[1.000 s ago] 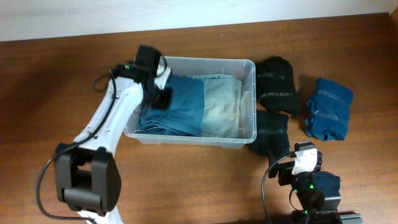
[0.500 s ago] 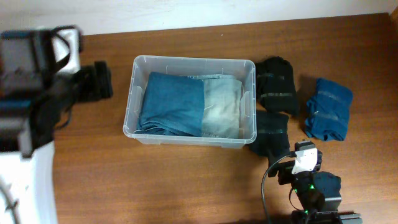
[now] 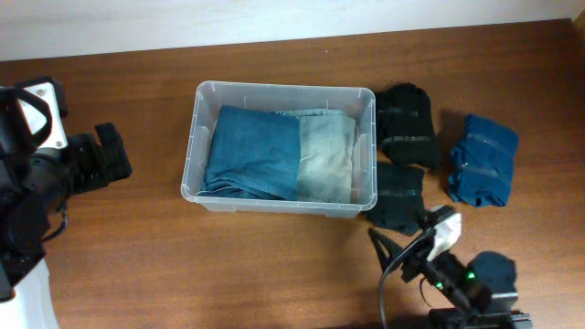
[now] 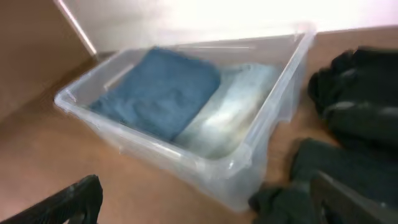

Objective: Pack container

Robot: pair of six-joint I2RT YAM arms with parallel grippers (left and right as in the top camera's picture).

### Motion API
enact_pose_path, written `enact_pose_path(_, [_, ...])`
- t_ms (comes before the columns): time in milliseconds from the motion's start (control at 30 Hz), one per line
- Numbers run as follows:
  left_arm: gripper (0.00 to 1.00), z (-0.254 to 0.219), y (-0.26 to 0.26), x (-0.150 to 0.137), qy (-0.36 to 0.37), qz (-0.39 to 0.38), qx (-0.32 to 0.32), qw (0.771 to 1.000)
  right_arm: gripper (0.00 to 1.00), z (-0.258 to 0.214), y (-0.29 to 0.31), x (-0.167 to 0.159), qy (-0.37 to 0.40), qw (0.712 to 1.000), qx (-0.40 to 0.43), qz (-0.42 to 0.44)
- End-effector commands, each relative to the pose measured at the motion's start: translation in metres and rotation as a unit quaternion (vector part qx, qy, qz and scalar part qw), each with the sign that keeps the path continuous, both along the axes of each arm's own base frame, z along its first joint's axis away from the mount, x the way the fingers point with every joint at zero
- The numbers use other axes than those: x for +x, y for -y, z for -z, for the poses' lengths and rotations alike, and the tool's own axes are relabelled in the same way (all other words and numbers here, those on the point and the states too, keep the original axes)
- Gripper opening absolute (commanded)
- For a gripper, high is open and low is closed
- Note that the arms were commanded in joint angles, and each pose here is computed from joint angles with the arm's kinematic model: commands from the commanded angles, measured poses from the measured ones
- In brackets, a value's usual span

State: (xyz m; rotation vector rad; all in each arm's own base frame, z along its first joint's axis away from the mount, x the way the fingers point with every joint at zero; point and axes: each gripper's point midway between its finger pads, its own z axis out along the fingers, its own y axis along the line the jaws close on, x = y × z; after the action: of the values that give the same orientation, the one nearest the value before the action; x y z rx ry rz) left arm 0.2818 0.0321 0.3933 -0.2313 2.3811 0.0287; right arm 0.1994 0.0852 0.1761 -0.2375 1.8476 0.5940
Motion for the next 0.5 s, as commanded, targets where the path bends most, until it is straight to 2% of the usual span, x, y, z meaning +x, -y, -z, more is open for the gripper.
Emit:
enact_pose_path(0, [0.99, 0.0, -0.003, -0.001, 0.0, -0.006, 0.003, 1.0, 0.98, -0.041, 0.032, 0.014, -0.052, 0.993, -0.005, 0.104])
enact_pose_path(133, [0.99, 0.0, -0.003, -0.001, 0.0, -0.006, 0.003, 1.0, 0.98, -0.059, 0.036, 0.035, -0.137, 0.984, -0.055, 0.095])
enact_pose_path(300, [0.99, 0.0, -0.003, -0.001, 0.0, -0.006, 0.003, 1.0, 0.98, -0.068, 0.024, 0.065, -0.242, 0.968, -0.039, 0.049])
enact_pose_path(367, [1.0, 0.0, -0.003, -0.001, 0.0, -0.006, 0.003, 1.0, 0.99, -0.065, 0.029, 0.078, -0.285, 0.956, -0.027, 0.065])
enact_pose_path(467, [0.99, 0.0, -0.003, -0.001, 0.0, -0.006, 0.003, 1.0, 0.98, -0.064, 0.061, 0.104, -0.338, 0.931, 0.027, 0.136])
